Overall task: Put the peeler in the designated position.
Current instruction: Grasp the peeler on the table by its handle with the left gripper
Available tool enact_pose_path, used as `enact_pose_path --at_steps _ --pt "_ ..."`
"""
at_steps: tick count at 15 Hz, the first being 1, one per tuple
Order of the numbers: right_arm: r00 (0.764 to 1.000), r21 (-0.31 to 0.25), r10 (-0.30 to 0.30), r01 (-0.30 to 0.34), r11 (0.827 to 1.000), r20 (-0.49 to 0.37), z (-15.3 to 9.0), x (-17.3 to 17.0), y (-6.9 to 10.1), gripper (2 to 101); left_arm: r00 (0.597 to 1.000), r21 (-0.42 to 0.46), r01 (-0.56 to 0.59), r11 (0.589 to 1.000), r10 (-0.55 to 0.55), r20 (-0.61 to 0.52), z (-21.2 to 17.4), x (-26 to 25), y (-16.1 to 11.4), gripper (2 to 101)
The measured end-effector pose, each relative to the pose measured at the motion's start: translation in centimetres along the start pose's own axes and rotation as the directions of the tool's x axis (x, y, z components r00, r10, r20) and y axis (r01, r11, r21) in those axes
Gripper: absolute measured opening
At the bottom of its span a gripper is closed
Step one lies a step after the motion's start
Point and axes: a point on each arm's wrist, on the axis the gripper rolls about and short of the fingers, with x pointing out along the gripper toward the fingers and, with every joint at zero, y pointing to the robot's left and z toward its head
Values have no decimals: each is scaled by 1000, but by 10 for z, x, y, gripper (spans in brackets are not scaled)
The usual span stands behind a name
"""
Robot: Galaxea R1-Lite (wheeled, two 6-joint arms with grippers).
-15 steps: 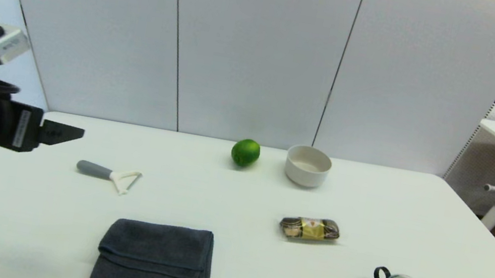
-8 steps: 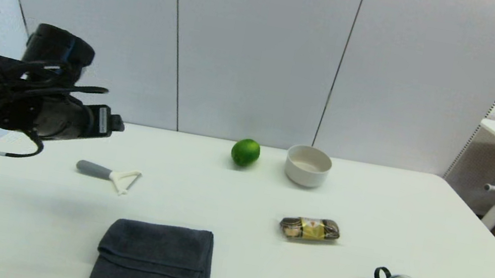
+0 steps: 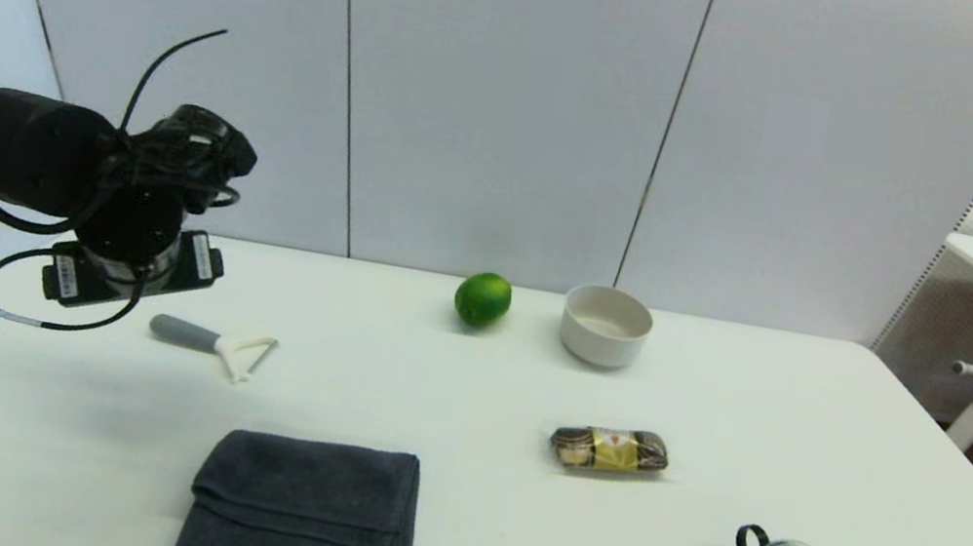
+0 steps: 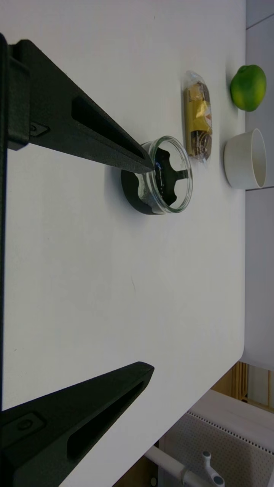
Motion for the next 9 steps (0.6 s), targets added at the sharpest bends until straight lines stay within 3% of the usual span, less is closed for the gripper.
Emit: enact_pose_path --at_steps 2,9 --pt "1000 0 0 0 1000 0 0 0 0 980 998 -6 -35 999 35 -54 -2 6 -4 978" --pt "1000 0 0 0 1000 -1 0 0 0 980 995 -37 -55 998 52 -87 -7 26 -23 978"
